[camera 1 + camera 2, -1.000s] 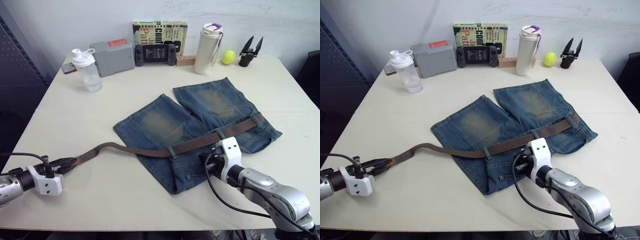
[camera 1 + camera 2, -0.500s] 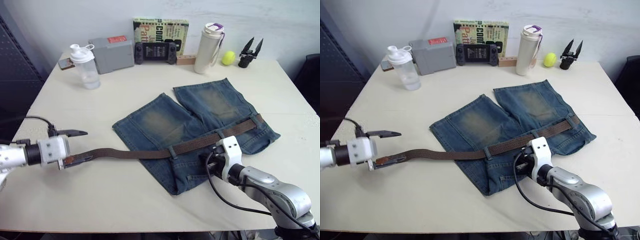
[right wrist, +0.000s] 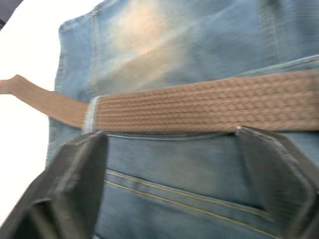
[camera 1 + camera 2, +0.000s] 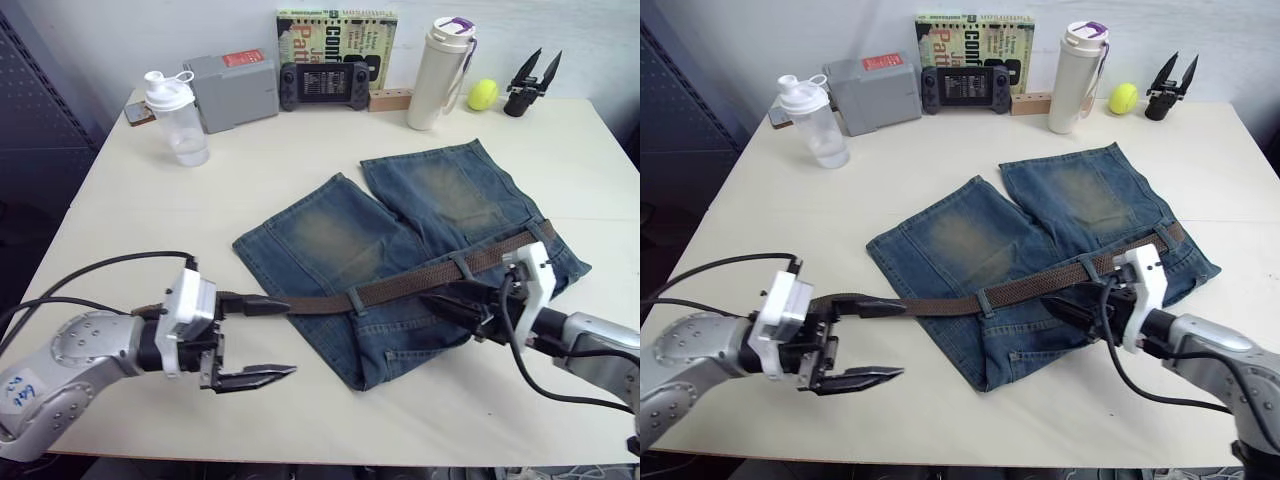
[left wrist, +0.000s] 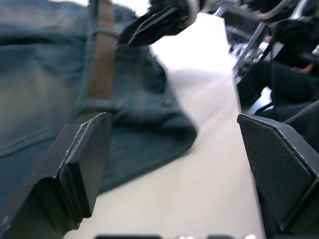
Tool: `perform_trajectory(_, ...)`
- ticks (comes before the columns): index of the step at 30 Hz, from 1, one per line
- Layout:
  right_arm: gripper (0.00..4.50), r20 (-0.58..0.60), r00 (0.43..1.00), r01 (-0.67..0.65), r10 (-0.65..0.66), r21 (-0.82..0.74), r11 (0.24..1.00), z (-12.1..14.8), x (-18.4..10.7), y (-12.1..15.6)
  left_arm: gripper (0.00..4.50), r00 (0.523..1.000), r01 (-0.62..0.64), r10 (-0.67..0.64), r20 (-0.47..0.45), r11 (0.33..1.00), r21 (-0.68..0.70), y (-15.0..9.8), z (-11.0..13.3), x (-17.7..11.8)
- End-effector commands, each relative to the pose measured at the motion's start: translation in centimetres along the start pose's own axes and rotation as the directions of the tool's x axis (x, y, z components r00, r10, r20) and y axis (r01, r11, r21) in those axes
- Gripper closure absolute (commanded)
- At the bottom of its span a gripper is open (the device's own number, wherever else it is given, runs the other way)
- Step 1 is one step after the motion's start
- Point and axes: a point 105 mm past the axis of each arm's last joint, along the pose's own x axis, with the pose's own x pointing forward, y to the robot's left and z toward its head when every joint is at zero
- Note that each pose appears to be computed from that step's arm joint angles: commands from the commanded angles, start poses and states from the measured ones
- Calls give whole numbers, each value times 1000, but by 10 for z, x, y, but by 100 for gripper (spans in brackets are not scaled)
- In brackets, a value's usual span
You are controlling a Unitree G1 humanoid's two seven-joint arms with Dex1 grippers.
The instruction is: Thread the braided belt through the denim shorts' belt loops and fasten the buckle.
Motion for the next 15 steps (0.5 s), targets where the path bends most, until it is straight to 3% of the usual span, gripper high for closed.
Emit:
perform_trajectory(1,9,-81,996,14,-40,-299,954,2,-12,-13,13,1000,25,-27,15,996,83,-2,2,29)
perform_trajectory(3,9,-145,983,32,-116,-484,874,2,-20,-32,13,999,43,-46,21,992,114,2,-1,48)
perform_trajectory(8,9,-207,949,-10,-237,-773,635,11,-37,-65,13,984,177,-179,-4,967,186,-3,-12,78)
perform_trajectory(10,9,-215,940,-28,-266,-824,567,14,-42,-73,13,973,232,-231,-24,956,182,-4,-19,85)
perform_trajectory(13,9,-245,910,-69,-334,-884,462,10,-50,-89,13,942,333,-312,-125,915,226,-3,-41,101)
perform_trajectory(15,9,-264,865,-78,-426,-911,406,0,-54,-107,13,942,327,-292,-165,910,255,7,-50,121)
